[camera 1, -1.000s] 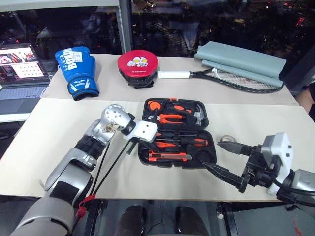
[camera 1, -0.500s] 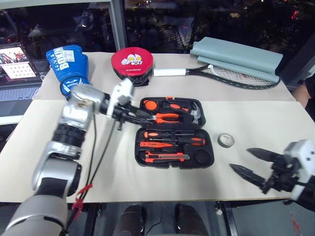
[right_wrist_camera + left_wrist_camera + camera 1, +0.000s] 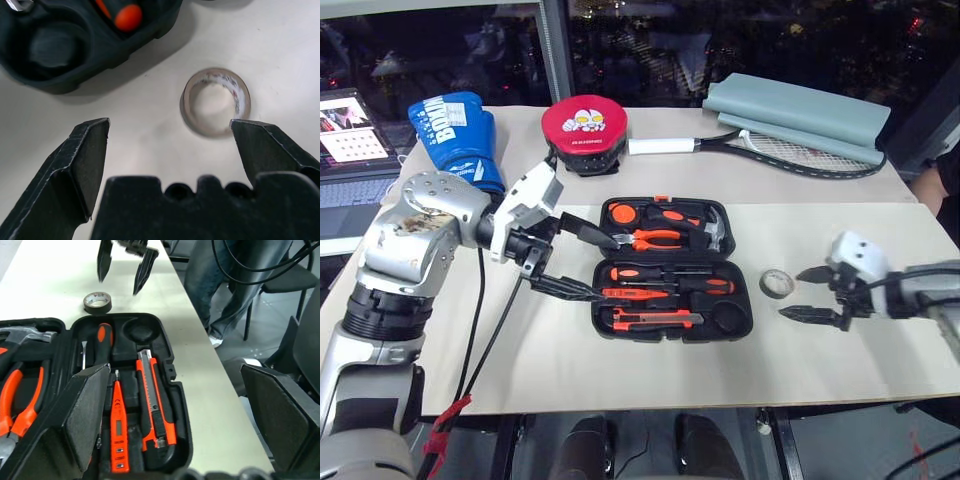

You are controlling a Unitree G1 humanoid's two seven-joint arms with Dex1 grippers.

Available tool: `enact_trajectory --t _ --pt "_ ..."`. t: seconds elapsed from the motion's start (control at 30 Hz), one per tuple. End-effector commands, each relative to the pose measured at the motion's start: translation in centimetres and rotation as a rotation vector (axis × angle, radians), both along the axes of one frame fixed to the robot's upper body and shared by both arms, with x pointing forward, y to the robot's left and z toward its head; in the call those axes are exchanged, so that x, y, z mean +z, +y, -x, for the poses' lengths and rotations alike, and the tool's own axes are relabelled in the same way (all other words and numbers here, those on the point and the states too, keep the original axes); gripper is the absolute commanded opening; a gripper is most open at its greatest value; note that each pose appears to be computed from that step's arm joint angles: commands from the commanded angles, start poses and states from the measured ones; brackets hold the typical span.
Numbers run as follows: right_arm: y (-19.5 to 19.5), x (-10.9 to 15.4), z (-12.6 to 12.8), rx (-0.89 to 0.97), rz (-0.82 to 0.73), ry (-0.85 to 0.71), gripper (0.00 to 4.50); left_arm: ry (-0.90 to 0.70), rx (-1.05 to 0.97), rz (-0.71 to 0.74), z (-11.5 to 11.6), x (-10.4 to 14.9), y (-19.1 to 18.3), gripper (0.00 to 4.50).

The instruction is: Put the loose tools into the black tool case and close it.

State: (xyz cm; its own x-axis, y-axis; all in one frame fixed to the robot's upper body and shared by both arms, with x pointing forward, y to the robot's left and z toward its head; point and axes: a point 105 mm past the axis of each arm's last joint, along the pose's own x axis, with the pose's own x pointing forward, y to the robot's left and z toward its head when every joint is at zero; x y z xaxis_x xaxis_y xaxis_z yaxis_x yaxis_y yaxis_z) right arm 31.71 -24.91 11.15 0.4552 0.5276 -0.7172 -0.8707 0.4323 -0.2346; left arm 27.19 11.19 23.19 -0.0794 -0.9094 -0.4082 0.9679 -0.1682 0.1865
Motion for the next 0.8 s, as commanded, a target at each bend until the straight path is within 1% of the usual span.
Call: enact_trajectory --t 0.03,0.1,0.17,0.27,0.33,0.43,0.53,0.73,0.8 --pt "0.2 1.7 0.7 0.046 -0.004 -0.032 0.03 -0.052 -0.029 -0.001 0.2 0.7 -0.5 4.5" --pt "0.8 2.6 1.2 0.077 -0.016 -0.043 0.03 -0.051 -0.037 -0.007 0.2 0.5 -0.5 4.5" --pt "2.2 4.3 1.7 0.125 -0.067 -0.056 0.03 -0.05 -0.051 -0.025 0.2 0.2 -0.5 4.5" --pt "5.1 6.5 3.6 0.234 -0.16 -0.027 0.03 -0.046 -0.075 -0.054 0.5 -0.5 -0.5 4.5" --pt "6.9 7.0 4.8 0.291 -0.192 -0.004 0.03 -0.049 -0.084 -0.06 0.6 -0.8 -0.6 4.5" --pt "9.0 6.3 6.1 0.354 -0.177 0.011 0.03 -0.053 -0.089 -0.051 0.5 -0.8 -0.8 4.5" --pt "10.0 5.3 6.1 0.354 -0.151 0.011 0.03 -0.054 -0.092 -0.046 0.4 -0.6 -0.9 4.5" --pt "10.2 2.9 5.8 0.342 -0.08 0.034 0.03 -0.058 -0.088 -0.041 0.3 -0.6 -0.9 4.5" --pt "10.3 2.3 6.1 0.354 -0.067 0.056 0.03 -0.059 -0.085 -0.04 0.2 -0.6 -0.9 4.5"
